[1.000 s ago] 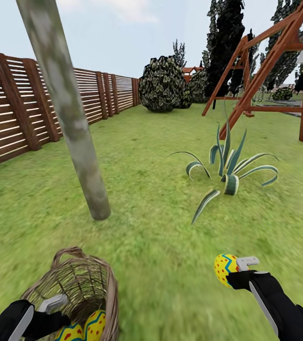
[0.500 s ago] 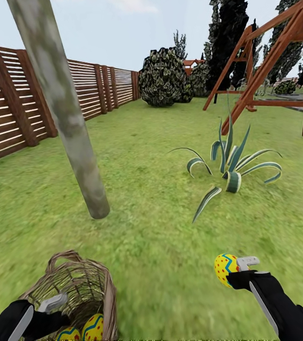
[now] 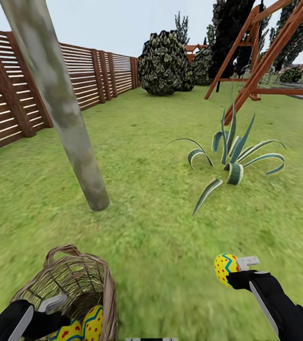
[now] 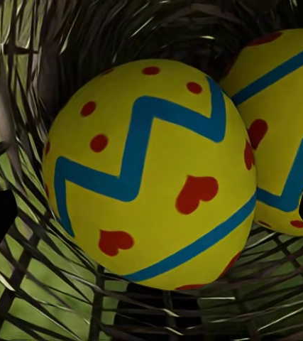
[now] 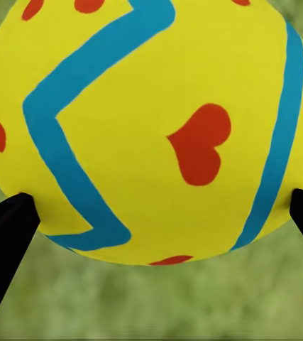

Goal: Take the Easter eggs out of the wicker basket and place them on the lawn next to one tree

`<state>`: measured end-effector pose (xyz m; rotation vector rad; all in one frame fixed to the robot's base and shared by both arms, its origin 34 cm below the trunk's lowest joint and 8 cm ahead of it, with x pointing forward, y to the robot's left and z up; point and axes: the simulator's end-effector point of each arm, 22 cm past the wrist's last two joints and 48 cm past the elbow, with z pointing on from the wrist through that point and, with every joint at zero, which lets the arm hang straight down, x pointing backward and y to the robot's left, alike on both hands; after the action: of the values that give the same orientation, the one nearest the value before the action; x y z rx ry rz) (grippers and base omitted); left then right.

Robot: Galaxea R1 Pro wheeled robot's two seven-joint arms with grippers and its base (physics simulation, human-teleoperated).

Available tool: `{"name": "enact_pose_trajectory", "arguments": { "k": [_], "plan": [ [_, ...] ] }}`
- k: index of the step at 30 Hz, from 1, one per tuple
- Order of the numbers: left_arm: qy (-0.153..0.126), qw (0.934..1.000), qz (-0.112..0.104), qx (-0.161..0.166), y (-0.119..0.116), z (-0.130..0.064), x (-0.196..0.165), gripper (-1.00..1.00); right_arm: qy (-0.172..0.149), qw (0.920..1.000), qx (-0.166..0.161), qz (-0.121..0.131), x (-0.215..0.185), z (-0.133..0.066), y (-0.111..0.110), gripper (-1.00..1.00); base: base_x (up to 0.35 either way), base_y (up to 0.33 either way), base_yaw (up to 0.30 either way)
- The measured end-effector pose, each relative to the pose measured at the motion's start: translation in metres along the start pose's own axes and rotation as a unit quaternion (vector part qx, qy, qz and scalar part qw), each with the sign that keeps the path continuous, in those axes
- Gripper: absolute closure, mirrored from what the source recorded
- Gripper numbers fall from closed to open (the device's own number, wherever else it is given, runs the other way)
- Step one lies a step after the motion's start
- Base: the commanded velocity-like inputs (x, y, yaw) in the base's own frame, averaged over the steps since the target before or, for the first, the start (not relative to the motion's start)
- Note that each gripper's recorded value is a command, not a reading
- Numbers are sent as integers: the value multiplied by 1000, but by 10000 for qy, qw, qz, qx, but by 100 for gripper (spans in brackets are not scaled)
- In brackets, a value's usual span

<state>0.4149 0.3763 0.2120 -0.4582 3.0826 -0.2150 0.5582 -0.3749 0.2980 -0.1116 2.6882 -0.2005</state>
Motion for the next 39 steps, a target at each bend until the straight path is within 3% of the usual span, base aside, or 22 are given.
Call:
{"name": "enact_pose_trajectory", "arguments": {
  "k": [24, 39],
  "plan": [
    [486, 9988, -56, -70, 3, 36, 31, -100, 483, 9988, -54, -61, 40, 33, 9, 100, 0, 0, 0],
    [506, 9987, -72, -63, 2, 37, 33, -100, 503, 9987, -63, -60, 41, 35, 10, 100, 53, 0, 0]
  ]
}}
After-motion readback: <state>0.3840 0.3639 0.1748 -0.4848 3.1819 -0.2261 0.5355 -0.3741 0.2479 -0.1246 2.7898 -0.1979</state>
